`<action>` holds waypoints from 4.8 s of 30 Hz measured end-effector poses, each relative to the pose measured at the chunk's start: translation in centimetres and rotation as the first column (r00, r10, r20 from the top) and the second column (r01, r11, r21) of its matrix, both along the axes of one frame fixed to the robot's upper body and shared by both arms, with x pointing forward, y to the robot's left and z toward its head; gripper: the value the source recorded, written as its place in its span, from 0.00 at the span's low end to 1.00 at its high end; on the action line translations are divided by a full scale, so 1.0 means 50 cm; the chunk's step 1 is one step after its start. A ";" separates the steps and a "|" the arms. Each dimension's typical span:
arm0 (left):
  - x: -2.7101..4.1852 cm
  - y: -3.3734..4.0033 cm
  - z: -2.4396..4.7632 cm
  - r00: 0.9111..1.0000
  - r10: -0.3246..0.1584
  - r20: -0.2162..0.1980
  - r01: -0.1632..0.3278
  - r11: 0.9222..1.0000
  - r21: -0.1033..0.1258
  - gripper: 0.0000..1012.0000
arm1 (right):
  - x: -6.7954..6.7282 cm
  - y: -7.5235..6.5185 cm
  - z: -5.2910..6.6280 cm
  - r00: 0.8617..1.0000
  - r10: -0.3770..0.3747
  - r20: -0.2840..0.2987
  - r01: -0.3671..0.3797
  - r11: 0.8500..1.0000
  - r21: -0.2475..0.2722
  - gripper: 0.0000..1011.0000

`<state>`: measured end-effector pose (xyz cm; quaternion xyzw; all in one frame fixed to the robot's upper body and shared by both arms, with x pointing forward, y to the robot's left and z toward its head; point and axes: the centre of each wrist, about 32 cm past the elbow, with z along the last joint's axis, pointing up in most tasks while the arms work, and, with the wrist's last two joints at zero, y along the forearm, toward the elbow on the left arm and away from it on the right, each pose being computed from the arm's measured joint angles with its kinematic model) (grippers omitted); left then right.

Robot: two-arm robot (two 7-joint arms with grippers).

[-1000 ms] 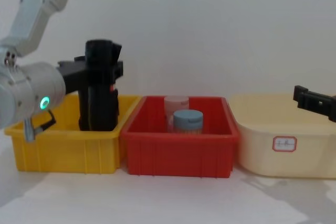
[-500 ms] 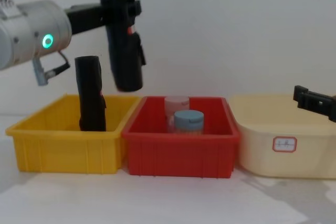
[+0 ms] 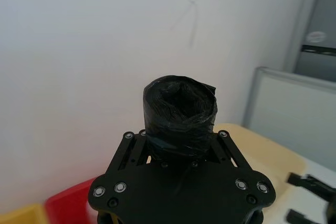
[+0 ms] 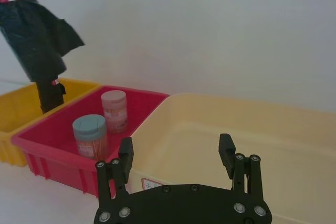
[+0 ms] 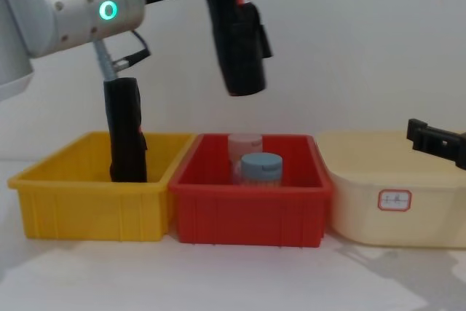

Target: Pick up the garbage bag with the one hand and transfer it to the other hand.

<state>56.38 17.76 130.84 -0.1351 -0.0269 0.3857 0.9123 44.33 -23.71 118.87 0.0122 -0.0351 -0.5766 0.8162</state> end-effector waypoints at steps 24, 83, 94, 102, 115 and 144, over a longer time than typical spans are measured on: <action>0.037 -0.134 -0.013 0.958 -0.284 -0.044 0.284 0.959 -0.005 0.37 | 0.000 0.000 0.000 1.000 0.000 0.000 0.000 1.000 0.000 0.99; 0.039 -0.155 -0.022 0.943 -0.332 0.002 0.332 0.943 0.027 0.37 | 0.045 -0.001 0.055 0.971 0.232 0.057 -0.225 0.968 -0.108 0.99; 0.039 -0.155 -0.022 0.943 -0.332 0.002 0.332 0.943 0.027 0.37 | 0.062 -0.007 0.051 0.968 0.239 0.076 -0.231 0.968 -0.102 0.99; 0.039 -0.155 -0.022 0.943 -0.332 0.002 0.331 0.943 0.027 0.37 | 0.077 -0.006 0.050 0.965 0.247 0.084 -0.240 0.967 -0.086 0.99; 0.039 -0.155 -0.022 0.943 -0.332 0.002 0.331 0.943 0.027 0.37 | 0.105 0.003 0.057 0.962 0.267 0.057 -0.264 0.963 -0.061 0.99; 0.039 -0.155 -0.022 0.943 -0.332 0.002 0.332 0.943 0.027 0.45 | 0.124 0.005 0.063 0.966 0.257 0.038 -0.256 0.966 -0.040 0.56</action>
